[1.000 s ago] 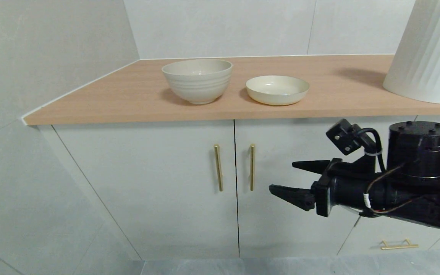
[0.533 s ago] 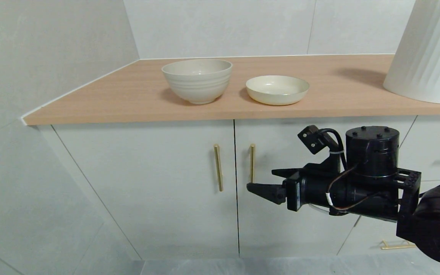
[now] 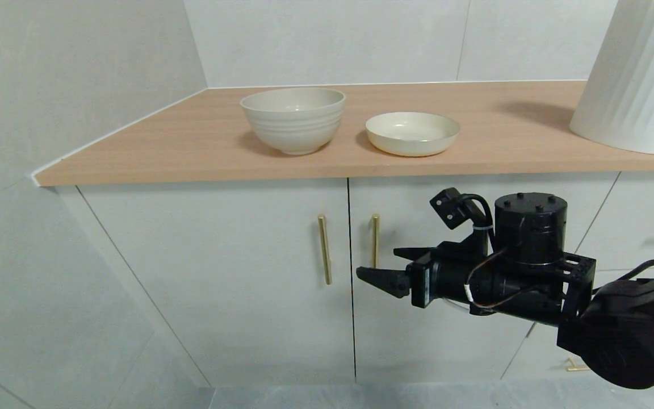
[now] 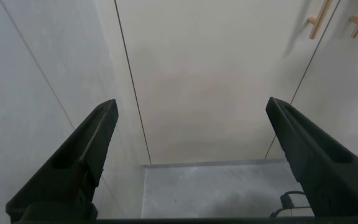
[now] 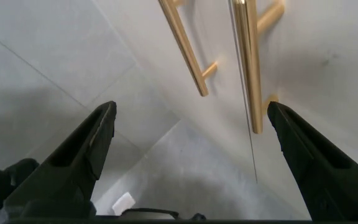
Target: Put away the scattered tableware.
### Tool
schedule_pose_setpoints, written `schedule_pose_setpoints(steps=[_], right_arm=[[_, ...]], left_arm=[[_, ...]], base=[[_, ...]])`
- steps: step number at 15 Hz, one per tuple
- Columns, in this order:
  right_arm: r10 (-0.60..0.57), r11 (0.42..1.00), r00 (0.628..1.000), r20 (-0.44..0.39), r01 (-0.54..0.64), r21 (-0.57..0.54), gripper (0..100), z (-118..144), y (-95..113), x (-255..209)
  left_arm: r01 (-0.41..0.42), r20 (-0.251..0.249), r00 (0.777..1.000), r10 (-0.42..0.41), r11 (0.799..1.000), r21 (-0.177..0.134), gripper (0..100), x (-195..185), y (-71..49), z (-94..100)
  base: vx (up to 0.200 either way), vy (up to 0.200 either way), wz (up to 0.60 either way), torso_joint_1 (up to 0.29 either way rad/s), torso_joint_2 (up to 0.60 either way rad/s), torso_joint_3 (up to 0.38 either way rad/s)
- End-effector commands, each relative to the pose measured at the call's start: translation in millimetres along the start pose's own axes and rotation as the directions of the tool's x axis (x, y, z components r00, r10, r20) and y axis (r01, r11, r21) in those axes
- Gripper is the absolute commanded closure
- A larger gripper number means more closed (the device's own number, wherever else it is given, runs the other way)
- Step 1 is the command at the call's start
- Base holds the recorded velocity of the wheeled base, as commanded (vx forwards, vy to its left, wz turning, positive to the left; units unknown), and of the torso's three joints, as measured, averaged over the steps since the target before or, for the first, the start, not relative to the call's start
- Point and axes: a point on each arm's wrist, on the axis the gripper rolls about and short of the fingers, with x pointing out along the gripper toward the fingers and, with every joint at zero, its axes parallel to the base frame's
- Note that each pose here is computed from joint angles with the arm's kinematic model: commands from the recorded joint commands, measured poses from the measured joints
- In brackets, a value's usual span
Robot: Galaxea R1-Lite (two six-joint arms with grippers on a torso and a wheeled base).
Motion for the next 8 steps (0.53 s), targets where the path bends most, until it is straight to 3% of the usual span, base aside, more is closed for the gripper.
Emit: schedule_pose_setpoints(steps=[1,5,8], right_arm=[[-0.002,1.000,1.000,-0.017,0.002,0.009,0,-6,-4,8],[0.015,0.998,0.998,0.058,-0.018,0.060,0,-13,-11,27],[0.017,0.998,0.998,0.059,-0.020,0.061,0,-15,-12,29]], left_arm=[[0.000,0.000,1.000,0.000,1.000,0.000,0,0,0.0,0.0],[0.000,0.000,1.000,0.000,1.000,0.000,0,0,0.0,0.0],[0.000,0.000,1.000,0.000,1.000,0.000,0,0,0.0,0.0]], base=[[0.000,0.000,0.00,0.000,0.00,0.000],[0.000,0.000,0.00,0.000,0.00,0.000],[0.000,0.000,0.00,0.000,0.00,0.000]])
